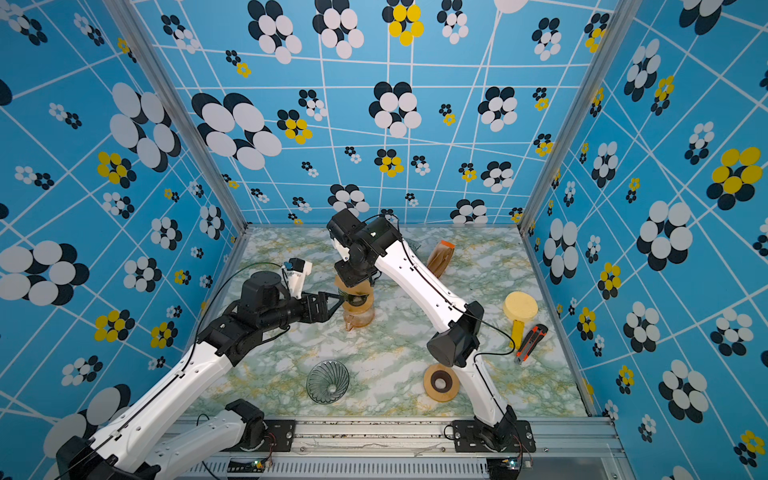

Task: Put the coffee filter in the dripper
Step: 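Lower the filter into the dripper while the left gripper moves toward it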

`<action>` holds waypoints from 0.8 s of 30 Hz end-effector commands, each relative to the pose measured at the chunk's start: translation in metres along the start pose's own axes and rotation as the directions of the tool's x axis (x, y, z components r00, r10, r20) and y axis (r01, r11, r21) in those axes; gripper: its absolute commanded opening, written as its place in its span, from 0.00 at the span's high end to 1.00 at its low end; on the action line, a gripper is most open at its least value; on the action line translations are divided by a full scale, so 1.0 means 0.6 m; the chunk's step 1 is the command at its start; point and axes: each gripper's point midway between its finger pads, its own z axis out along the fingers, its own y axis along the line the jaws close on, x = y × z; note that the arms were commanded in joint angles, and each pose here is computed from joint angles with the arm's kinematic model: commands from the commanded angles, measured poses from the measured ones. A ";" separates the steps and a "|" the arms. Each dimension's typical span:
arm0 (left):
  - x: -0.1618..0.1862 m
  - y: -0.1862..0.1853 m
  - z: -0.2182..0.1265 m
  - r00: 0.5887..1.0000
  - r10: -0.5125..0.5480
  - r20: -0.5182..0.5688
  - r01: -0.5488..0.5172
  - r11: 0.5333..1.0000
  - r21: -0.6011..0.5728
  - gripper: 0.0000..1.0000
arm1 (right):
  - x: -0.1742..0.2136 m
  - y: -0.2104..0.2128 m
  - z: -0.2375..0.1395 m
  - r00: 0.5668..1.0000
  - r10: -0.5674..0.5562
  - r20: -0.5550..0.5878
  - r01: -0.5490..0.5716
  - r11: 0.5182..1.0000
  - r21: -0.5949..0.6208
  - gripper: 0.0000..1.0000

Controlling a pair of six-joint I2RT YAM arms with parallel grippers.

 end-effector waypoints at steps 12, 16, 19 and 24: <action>-0.046 -0.003 -0.031 0.992 0.024 -0.124 -0.034 0.996 -0.077 0.01 | 0.022 -0.018 -0.098 0.963 0.174 0.208 -0.165 0.984 -0.060 0.42; -0.058 -0.003 -0.024 0.973 0.107 -0.206 -0.128 0.988 -0.089 0.01 | 0.035 -0.050 -0.099 0.924 0.293 0.246 -0.282 0.956 -0.079 0.35; -0.066 0.013 -0.010 0.951 0.145 -0.274 -0.185 0.975 -0.126 0.01 | 0.042 -0.074 -0.089 0.886 0.391 0.247 -0.382 0.920 -0.085 0.27; -0.080 0.035 0.016 0.936 0.144 -0.322 -0.206 0.964 -0.166 0.01 | 0.037 -0.085 -0.061 0.873 0.418 0.252 -0.415 0.907 -0.070 0.04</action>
